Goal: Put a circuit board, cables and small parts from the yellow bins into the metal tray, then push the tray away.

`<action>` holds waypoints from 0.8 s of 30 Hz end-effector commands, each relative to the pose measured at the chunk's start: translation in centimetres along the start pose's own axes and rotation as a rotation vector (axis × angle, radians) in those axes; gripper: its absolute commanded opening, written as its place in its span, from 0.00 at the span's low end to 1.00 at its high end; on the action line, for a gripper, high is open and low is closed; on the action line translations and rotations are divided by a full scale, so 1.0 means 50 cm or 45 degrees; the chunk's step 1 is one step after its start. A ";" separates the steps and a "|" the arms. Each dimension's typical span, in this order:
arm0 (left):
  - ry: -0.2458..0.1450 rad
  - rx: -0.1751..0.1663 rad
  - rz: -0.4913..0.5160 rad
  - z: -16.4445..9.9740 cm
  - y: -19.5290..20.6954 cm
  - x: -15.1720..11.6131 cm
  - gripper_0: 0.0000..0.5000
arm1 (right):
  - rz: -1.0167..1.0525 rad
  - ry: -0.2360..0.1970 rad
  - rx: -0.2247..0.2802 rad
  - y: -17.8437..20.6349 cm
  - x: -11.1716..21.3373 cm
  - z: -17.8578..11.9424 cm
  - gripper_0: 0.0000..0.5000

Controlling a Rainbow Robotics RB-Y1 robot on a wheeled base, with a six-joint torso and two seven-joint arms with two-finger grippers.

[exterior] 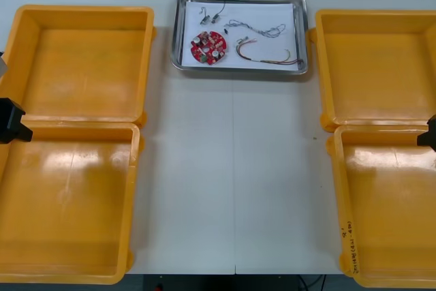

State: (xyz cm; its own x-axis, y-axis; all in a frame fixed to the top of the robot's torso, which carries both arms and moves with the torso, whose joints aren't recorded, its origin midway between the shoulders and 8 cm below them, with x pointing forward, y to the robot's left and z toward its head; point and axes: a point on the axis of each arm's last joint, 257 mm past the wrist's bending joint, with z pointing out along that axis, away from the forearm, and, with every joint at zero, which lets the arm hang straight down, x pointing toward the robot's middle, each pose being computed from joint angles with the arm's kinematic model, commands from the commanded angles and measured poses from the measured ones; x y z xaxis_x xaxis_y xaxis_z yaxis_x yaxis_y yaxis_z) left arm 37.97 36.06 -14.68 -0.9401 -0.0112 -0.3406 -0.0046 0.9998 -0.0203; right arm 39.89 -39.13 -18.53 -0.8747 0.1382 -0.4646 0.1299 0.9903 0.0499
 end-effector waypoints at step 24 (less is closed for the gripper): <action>-0.034 -0.056 -0.098 -0.031 0.031 -0.005 1.00 | 0.022 0.065 0.050 -0.065 -0.006 -0.060 1.00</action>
State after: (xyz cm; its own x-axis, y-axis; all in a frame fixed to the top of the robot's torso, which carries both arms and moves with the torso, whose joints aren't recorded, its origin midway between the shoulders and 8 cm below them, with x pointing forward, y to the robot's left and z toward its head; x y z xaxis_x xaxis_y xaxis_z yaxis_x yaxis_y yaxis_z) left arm 37.97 36.06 -14.68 -0.9401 -0.0112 -0.3406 -0.0046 0.9998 -0.0204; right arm 37.90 -40.63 -18.21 -0.9109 0.1526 -0.3835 0.1433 0.9883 0.0528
